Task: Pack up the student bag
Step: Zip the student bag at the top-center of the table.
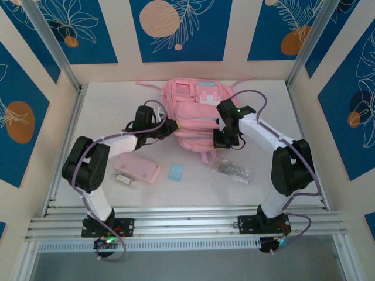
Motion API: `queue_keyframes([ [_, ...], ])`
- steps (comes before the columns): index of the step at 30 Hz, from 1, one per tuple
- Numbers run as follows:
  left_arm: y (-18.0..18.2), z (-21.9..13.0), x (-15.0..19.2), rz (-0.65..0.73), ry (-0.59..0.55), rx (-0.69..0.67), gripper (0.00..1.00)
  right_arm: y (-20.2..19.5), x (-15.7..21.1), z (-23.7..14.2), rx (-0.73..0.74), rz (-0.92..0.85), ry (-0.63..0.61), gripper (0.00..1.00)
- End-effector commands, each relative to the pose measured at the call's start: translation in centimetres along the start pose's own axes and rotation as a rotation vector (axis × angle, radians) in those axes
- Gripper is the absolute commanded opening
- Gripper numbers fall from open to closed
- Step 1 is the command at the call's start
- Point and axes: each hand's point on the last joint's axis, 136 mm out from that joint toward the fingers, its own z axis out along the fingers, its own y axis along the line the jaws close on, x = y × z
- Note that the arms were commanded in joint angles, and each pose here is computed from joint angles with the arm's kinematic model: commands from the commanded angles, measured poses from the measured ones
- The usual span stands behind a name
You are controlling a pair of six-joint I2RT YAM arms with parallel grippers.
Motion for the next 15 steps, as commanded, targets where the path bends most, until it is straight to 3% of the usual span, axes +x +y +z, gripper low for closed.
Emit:
queue_keyframes([
  [1,0.4,-1.8,-7.2,0.077,-0.162,-0.049,0.0,3.7,-0.2,-0.8,-0.17,-0.067,-0.032,0.0],
  [2,0.1,-1.8,-7.7,0.066,-0.164,-0.04,0.12,5.8,-0.4,-0.7,-0.256,-0.075,-0.037,0.0],
  [3,-0.2,-1.7,-7.9,0.061,-0.165,-0.035,0.37,7.3,-0.8,-0.8,-0.321,-0.077,-0.048,0.0],
  [4,-0.3,-1.9,-7.9,0.054,-0.166,-0.036,0.56,8.9,-1.3,-0.8,-0.383,-0.071,-0.057,0.0],
  [5,-0.5,-2.1,-7.8,0.049,-0.168,-0.036,0.66,10.2,-1.9,-1.0,-0.429,-0.062,-0.066,0.0],
  [12,0.8,-5.4,-4.7,0.015,-0.205,-0.076,0.85,16.6,-6.4,-1.6,-0.642,0.002,-0.153,0.0],
  [15,1.9,-6.6,-2.8,-0.051,-0.215,-0.075,0.86,18.4,-7.4,-1.4,-0.677,0.016,-0.158,0.0],
])
